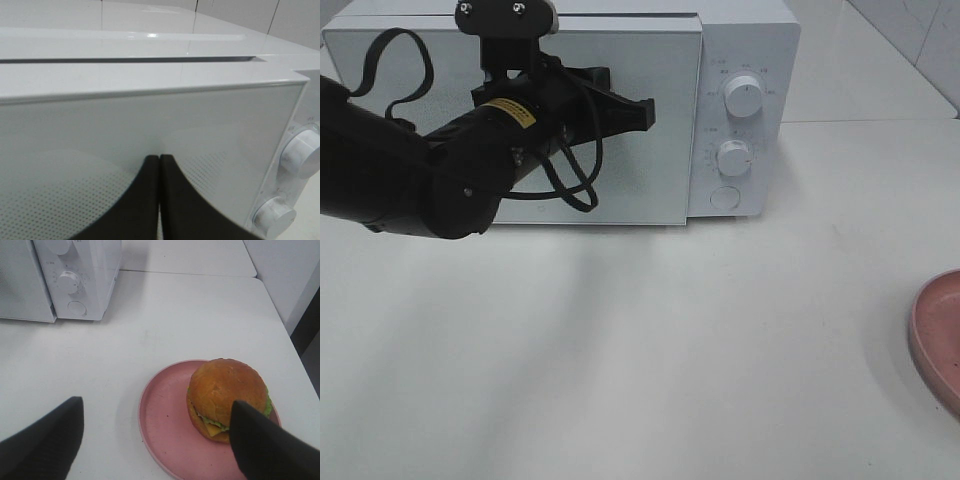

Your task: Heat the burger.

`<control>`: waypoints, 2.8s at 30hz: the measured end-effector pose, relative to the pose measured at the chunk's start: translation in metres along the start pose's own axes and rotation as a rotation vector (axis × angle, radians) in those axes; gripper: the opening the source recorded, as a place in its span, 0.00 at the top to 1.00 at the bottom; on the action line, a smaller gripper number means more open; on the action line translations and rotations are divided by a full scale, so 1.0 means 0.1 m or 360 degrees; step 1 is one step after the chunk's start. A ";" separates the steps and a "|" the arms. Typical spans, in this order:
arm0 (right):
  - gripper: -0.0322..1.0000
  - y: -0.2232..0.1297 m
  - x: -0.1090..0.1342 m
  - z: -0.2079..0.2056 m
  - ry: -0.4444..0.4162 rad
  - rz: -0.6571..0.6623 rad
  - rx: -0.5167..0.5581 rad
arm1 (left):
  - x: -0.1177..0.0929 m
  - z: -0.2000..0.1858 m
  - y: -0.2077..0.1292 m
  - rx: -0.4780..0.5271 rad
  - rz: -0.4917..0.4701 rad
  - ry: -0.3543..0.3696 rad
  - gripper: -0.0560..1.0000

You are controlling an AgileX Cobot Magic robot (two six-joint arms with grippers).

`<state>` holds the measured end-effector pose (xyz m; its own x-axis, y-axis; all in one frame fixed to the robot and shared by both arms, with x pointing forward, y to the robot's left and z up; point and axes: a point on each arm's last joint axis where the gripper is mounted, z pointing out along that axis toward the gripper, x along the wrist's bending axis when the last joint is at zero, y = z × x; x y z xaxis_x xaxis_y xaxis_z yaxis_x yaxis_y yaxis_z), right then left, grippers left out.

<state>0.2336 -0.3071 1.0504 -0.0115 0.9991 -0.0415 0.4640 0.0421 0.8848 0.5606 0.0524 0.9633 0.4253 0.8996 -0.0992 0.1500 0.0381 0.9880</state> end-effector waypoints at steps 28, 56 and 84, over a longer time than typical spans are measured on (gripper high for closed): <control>0.24 0.00 0.00 0.00 0.0000 0.0000 0.0000 | -0.27 -0.38 -0.07 0.0574 -0.0004 -0.0210 0.71; 0.24 0.00 0.00 0.00 0.0000 0.0000 0.0000 | 0.35 -1.44 0.39 0.1810 -0.0035 -0.0227 0.01; 0.24 0.00 0.00 0.00 0.0000 0.0000 0.0000 | 1.14 -2.96 0.61 0.1595 -0.0280 0.0445 0.01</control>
<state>0.2336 -0.3071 1.0504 -0.0115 0.9991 -0.0415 0.4640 0.0421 0.8848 0.3540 0.2862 1.0471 0.1245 0.9894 -0.0747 0.9126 -0.0846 0.3999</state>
